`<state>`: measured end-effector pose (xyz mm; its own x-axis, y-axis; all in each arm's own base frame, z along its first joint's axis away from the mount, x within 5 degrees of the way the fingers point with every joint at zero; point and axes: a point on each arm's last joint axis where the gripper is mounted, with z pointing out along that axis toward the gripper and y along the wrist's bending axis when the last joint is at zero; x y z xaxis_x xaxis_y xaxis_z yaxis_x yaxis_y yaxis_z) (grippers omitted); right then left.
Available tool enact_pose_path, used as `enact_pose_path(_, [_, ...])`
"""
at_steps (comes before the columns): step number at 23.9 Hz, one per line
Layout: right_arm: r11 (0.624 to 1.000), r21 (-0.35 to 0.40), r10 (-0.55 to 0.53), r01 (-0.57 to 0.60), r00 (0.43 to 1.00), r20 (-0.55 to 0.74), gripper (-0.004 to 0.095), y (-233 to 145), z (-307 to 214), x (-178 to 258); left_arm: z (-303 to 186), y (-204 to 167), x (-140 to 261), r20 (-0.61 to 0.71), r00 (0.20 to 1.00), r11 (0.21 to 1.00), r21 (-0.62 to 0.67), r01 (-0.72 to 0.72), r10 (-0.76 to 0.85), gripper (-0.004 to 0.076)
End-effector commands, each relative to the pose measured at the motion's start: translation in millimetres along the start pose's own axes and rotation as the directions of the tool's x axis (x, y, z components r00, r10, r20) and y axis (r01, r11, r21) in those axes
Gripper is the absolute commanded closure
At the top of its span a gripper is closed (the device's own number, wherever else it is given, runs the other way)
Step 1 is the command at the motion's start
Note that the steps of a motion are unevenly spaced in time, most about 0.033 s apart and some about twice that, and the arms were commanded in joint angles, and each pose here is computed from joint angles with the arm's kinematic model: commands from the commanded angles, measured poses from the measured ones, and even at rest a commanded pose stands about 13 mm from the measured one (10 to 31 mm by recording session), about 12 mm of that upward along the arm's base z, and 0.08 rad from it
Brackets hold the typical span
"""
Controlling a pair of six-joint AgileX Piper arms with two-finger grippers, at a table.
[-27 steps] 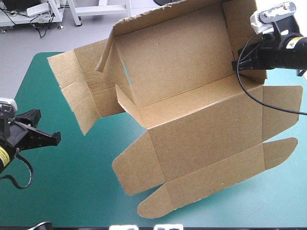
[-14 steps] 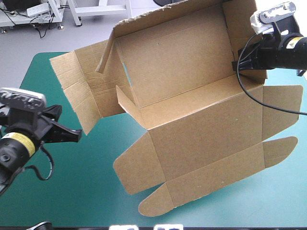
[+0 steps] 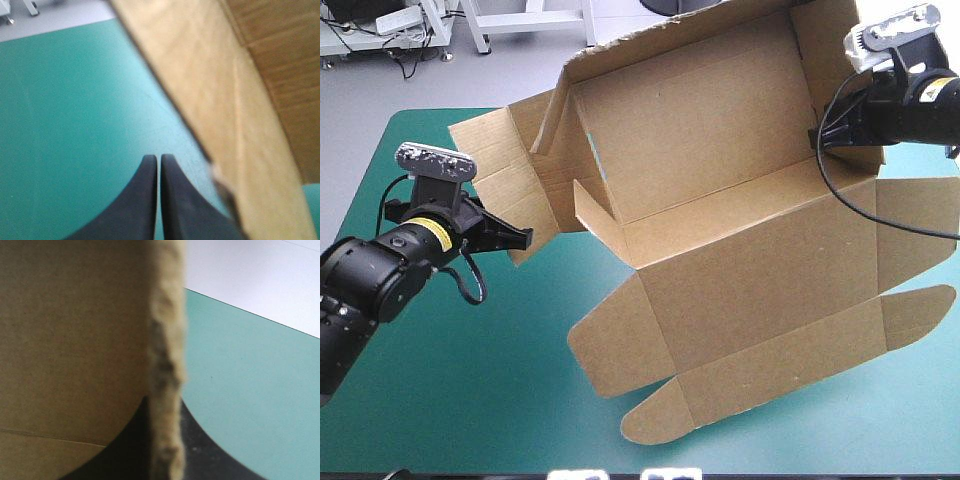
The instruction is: Fold the box
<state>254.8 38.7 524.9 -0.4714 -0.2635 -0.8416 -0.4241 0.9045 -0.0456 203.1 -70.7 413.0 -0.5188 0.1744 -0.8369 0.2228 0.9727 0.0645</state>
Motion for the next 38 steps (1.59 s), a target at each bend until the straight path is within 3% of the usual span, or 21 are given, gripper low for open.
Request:
enact_pose_path(1, [1.000, -0.010, 0.001, 0.000, 0.998, 0.060, 0.0928, 7, -23, -5, 2, 16, -11, 0.063, 0.998, 0.999, 0.054, 0.007, -0.011, 0.0709])
enact_pose_path(9, [0.999, -0.025, 0.028, -0.027, 0.999, 0.038, 0.0928, 3, -11, -5, 8, 86, -6, 0.114, 0.981, 0.944, 0.310, 0.117, -0.159, 0.0709])
enact_pose_path(13, [0.993, -0.100, 0.064, -0.060, 0.997, 0.037, 0.0928, 6, 0, -7, 18, 114, -2, 0.129, 0.938, 0.784, 0.591, 0.189, -0.323, 0.0709])
enact_pose_path(17, [0.990, -0.122, 0.070, -0.064, 0.997, 0.038, 0.0928, 7, 3, -7, 37, 126, 3, 0.080, 0.919, 0.749, 0.609, 0.262, -0.387, 0.0709])
enact_pose_path(24, [0.979, -0.180, 0.101, -0.095, 0.994, 0.027, 0.0928, 7, 16, -9, 40, 115, -7, 0.079, 0.892, 0.679, 0.679, 0.279, -0.446, 0.0691])
enact_pose_path(32, [0.973, -0.206, 0.107, -0.104, 0.994, 0.005, 0.0928, 4, 30, -8, 46, 77, -19, 0.053, 0.904, 0.576, 0.786, 0.225, -0.424, 0.0402])
enact_pose_path(38, [0.979, -0.177, 0.099, -0.100, 0.995, -0.015, 0.0928, 0, 36, -6, 46, 60, -23, 0.031, 0.912, 0.531, 0.820, 0.211, -0.409, 0.0400])
